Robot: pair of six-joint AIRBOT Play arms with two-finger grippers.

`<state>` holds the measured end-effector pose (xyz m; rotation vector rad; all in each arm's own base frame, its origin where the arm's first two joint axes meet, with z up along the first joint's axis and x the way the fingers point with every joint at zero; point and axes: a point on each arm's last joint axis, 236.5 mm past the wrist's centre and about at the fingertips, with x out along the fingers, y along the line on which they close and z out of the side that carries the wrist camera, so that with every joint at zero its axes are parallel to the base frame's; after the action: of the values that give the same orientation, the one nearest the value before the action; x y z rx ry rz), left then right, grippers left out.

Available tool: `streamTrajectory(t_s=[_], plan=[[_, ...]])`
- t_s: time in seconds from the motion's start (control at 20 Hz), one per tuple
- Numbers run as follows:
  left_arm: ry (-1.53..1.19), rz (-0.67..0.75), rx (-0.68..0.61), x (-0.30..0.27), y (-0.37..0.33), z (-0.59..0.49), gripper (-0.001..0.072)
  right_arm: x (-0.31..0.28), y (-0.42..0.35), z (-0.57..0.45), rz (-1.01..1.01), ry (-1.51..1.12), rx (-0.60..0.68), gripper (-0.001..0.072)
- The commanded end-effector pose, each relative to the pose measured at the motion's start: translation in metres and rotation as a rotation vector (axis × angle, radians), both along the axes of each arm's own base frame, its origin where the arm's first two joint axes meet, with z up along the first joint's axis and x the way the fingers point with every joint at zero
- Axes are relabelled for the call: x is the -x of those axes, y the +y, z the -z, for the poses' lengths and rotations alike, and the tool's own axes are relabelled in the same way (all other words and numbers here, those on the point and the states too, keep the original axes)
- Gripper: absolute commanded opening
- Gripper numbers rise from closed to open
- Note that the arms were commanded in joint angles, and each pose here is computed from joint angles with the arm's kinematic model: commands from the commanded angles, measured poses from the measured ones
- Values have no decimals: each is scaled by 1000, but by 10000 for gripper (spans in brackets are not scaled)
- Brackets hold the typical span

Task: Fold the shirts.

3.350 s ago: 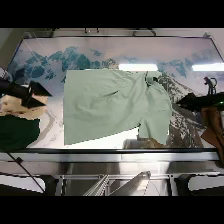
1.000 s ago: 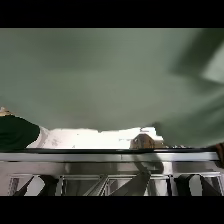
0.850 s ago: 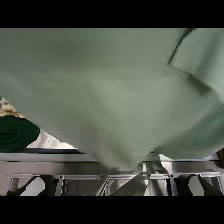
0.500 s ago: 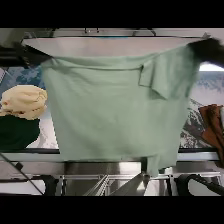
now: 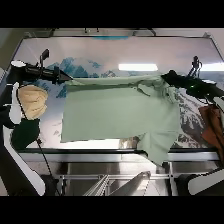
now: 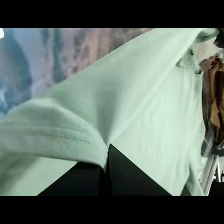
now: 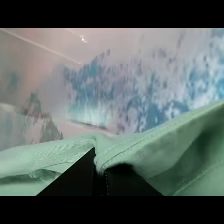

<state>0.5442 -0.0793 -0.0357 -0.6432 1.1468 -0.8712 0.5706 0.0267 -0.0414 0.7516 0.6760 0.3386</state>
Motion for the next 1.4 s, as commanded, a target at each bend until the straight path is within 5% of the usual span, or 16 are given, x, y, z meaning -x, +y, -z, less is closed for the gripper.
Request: streamTrajectory(t_s=[0.0, 0.2, 0.75, 0.85, 1.25, 1.35], plan=[[51, 0, 5, 3, 4, 24, 15, -1, -10, 3, -26, -10, -55, 20], [153, 34, 6, 28, 22, 30, 14, 31, -29, -1, -130, 25, -118, 21], [222, 160, -160, 51, -9, 60, 17, 63, -16, 32, -255, 156, -26, 25], [262, 144, -157, 54, -10, 60, 315, 63, -18, 31, -245, 167, -38, 270], [600, -21, -81, 103, 66, 21, 315, 192, -87, 33, -266, 660, 11, 225], [662, -35, -179, 141, 79, 30, 270, 232, -79, 28, -264, 724, -36, 225]])
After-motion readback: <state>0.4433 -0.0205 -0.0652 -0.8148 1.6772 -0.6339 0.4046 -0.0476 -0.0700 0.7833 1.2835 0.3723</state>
